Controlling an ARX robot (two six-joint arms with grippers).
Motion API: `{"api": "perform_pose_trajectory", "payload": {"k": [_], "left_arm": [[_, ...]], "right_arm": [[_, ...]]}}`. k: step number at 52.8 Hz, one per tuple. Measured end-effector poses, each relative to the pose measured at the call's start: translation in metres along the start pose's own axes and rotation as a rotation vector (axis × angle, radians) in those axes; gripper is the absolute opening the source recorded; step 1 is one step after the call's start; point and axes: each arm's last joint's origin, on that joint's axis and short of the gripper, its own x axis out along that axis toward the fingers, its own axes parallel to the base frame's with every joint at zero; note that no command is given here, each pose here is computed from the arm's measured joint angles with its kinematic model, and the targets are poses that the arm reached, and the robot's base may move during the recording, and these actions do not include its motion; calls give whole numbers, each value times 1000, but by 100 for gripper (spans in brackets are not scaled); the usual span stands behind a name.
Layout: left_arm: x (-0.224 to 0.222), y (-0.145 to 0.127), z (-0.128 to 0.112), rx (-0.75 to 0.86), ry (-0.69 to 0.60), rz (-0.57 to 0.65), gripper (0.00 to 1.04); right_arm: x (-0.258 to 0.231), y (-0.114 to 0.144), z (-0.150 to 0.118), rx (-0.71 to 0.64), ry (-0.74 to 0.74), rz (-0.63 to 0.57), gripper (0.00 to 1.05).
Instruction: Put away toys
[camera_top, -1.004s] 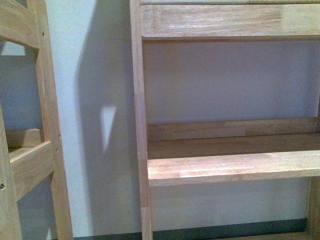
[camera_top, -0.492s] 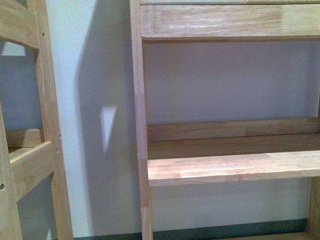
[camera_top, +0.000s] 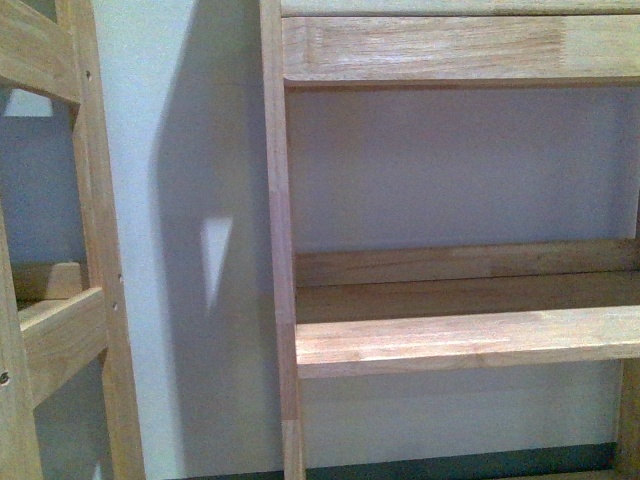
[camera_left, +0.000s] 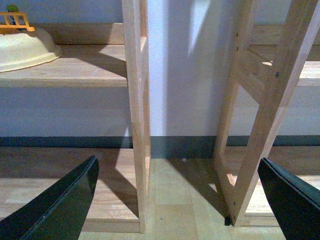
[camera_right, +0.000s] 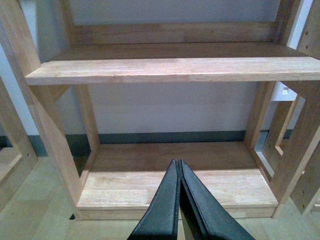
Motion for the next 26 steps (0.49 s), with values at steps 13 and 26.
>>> {"api": "perform_pose_trajectory", "payload": {"k": [13, 26], "left_arm": [[0, 0, 0, 0, 0, 0, 98], [0, 0, 0, 0, 0, 0, 98]], "right_arm": [[-1, 0, -9, 0, -10, -1, 3], [-1, 0, -9, -2, -11, 0, 13]]}}
